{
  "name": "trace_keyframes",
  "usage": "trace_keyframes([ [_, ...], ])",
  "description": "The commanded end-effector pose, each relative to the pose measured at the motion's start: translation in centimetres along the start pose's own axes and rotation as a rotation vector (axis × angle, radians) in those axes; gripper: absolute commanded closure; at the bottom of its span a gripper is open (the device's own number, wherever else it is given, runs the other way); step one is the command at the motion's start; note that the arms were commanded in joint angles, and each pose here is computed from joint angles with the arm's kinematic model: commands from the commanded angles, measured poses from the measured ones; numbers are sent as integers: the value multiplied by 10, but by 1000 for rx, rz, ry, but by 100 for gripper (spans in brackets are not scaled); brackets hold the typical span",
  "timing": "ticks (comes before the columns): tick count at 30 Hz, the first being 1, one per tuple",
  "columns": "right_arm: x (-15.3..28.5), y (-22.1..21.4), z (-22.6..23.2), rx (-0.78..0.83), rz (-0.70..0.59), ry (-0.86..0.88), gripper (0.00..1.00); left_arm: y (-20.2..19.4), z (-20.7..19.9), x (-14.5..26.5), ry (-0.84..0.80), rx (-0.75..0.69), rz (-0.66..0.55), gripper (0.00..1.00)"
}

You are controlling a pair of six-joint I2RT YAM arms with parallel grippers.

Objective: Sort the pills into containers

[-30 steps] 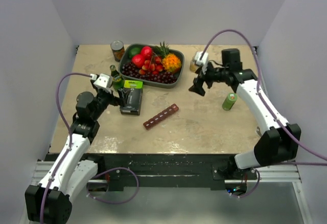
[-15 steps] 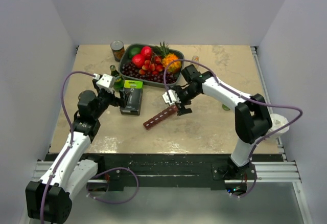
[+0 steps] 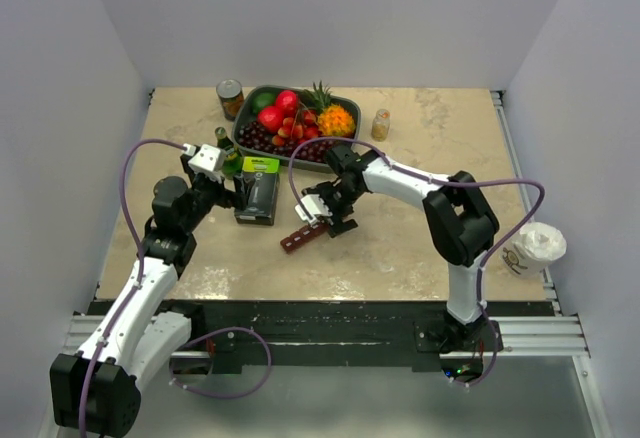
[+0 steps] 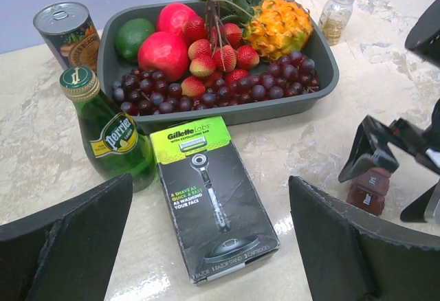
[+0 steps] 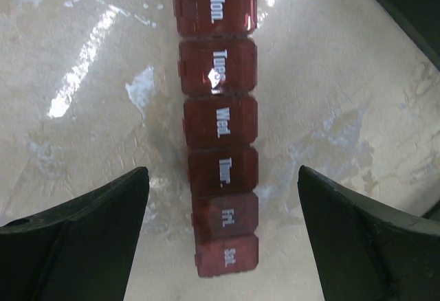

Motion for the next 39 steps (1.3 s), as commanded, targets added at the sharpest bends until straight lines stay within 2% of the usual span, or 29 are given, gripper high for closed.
trace_keyframes([
  [1,-3,6,-13,-11,-3,-42,11,29,1,0,6,-43,-77,1],
  [9,-12,5,-10,-39,15,-32,28,29,-2,1,-13,-43,-78,2],
  [15,-17,-3,-7,-61,46,-23,36,29,-5,1,-40,-46,-82,2],
  [18,-18,-5,-6,-74,48,-20,47,29,-5,1,-47,-75,-83,3],
  [19,-18,-3,-5,-89,45,-21,57,30,-6,1,-48,-77,-85,4],
  [23,-15,-2,-2,-108,44,-29,71,29,-8,2,-71,-105,-85,10],
  [26,-6,0,2,-144,38,-40,76,27,-21,4,-164,-152,-115,14],
  [29,13,2,8,-188,-3,-68,77,17,-51,12,-373,-230,-181,18],
  [30,19,2,10,-198,-9,-78,77,15,-67,19,-487,-250,-212,19],
  [32,32,1,19,-213,-18,-100,78,5,-79,24,-563,-290,-258,22],
  [35,41,2,34,-212,-12,-126,79,-6,-98,27,-650,-315,-263,21],
  [39,48,8,44,-199,-35,-170,79,-20,-123,27,-776,-276,-212,19],
])
Point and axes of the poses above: each gripper's point midway between its finger pads, its own x axis back along the fingers, its own z axis along the line the jaws close on, y = z × x, the point moved 3 cm from there along x, back along the fingers, and after that the axes turned 1 degree about -x, right-handed, at the moved point
